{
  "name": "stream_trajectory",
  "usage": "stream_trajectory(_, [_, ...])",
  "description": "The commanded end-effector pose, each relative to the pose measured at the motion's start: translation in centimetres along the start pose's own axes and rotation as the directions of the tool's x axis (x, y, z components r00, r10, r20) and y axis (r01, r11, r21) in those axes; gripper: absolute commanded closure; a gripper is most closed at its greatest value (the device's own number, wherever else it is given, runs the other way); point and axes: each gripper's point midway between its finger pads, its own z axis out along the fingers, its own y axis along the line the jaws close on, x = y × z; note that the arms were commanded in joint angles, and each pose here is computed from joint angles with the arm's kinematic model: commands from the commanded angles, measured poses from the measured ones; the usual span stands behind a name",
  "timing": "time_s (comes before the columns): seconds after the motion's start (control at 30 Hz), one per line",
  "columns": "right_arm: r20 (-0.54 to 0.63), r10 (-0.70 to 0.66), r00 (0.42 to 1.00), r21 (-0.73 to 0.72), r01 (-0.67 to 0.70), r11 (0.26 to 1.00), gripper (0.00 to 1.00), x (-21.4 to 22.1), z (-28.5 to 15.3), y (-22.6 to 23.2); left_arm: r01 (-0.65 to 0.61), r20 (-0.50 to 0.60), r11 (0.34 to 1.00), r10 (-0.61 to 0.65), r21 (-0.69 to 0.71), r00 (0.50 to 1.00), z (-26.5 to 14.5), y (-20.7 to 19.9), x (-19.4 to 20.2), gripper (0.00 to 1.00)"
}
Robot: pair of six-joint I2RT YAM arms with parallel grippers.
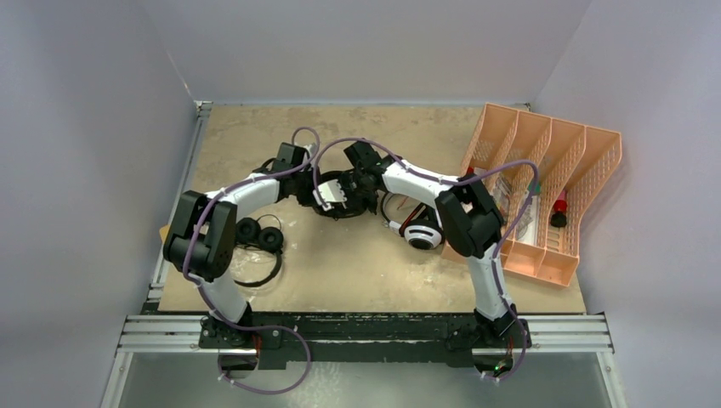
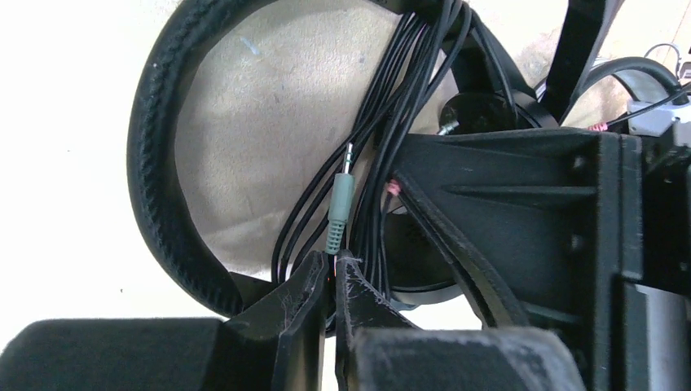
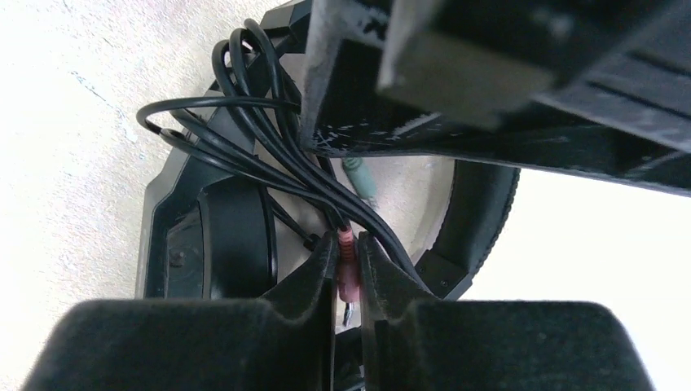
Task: Wrap the headphones
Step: Adjust the headphones cable on the headphones.
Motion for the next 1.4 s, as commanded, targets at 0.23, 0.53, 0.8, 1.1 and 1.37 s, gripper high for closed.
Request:
stream_trajectory(0.23, [-0.010,-0.054,0.998,0.025,0.054,0.998,0.67,-1.5,-4.1,-1.6,-0.039,0.043,0.999,0.037,0.030,0.998,-1.8,-2.0,-1.9,0.76])
stream_trajectory(0.53, [-0.057,-0.048,0.997,0.067,0.051,0.996,0.59,-1.5,-6.1,-2.4,-0.076,0.087,0.997,0.076,-0.003,0.993,-4.0,-2.6,-3.3,0.69])
stream_trajectory(0.8, [-0.075,-0.031,0.997,0.138,0.041,0.990,0.48,-1.7,-7.7,-3.9,-0.117,0.151,0.993,0.120,-0.033,0.981,-6.1,-3.2,-5.0,0.61])
stream_trajectory(1.1, [-0.081,0.021,0.996,0.200,-0.004,0.980,0.35,-1.3,-8.6,-5.8,-0.120,0.171,0.993,0.115,0.017,0.978,-7.4,-4.5,-5.0,0.58])
stream_trajectory(1.37, [-0.036,0.097,0.995,0.213,-0.087,0.973,0.32,-1.1,-8.3,-6.1,-0.143,0.223,0.970,0.098,0.196,0.970,-8.0,-7.2,-3.4,0.43])
